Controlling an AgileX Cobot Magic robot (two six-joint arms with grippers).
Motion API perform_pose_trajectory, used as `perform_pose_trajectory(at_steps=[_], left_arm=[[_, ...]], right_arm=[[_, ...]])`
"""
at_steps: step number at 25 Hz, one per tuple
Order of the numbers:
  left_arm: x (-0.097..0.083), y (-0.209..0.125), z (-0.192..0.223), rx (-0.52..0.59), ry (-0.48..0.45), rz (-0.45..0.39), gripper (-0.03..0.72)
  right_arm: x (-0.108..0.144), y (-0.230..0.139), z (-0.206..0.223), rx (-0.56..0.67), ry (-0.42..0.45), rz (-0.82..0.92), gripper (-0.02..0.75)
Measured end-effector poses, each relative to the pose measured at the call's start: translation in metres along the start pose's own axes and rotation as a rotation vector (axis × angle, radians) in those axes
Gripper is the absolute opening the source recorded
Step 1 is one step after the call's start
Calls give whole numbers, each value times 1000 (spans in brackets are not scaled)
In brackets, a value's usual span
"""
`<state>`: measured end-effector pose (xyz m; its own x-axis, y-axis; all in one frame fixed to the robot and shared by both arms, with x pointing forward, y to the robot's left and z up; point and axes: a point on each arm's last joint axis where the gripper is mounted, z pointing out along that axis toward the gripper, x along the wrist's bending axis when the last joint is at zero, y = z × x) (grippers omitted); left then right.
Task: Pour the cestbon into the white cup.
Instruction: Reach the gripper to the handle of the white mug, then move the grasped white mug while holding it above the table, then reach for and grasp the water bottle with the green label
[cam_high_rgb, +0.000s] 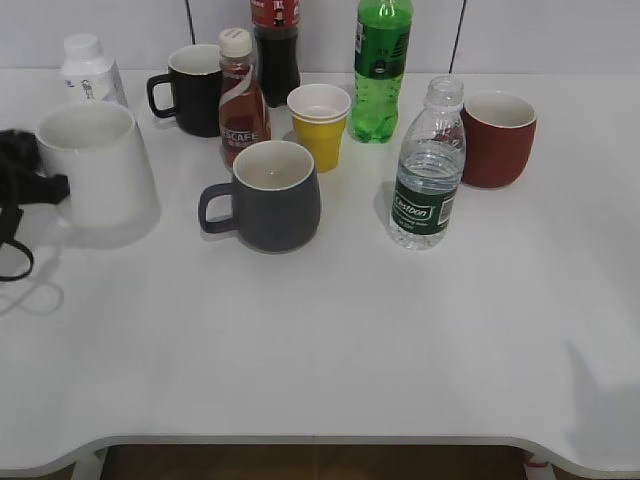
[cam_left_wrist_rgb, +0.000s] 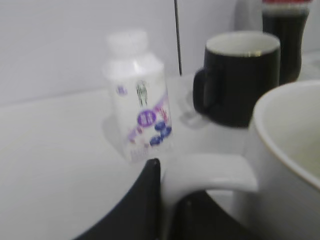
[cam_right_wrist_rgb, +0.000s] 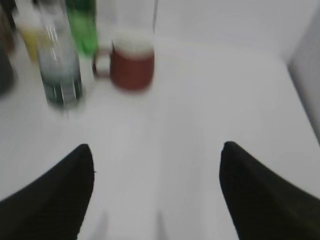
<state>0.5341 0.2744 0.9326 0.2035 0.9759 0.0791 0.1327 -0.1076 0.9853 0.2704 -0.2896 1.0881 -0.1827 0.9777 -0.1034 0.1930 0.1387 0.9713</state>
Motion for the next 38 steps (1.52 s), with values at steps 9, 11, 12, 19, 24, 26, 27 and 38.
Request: perform_pose_trajectory(at_steps=[9, 11, 12, 19, 24, 26, 27, 38], left_arm=[[-3, 36, -16, -50, -40, 71, 30], [-3, 43, -20, -60, -45, 84, 29], [-3, 45, -21, -62, -44, 87, 29], [-2, 54, -28, -53, -41, 106, 29], [-5, 55, -29, -52, -68, 137, 29], [-6, 55, -29, -51, -82, 151, 29], [-7, 55, -29, -50, -87, 153, 29], [-21, 58, -33, -55, -202, 157, 28]], right_arm=[[-6, 30, 91, -118, 7, 94, 527], [0, 30, 108, -119, 43, 102, 523], [6, 30, 115, -127, 75, 107, 523], [67, -29, 156, -13, 288, 90, 522], [80, -61, 190, 40, 237, 56, 613], [85, -65, 205, 36, 217, 57, 648], [89, -69, 213, 54, 214, 52, 654], [121, -96, 307, 178, 84, 157, 601]])
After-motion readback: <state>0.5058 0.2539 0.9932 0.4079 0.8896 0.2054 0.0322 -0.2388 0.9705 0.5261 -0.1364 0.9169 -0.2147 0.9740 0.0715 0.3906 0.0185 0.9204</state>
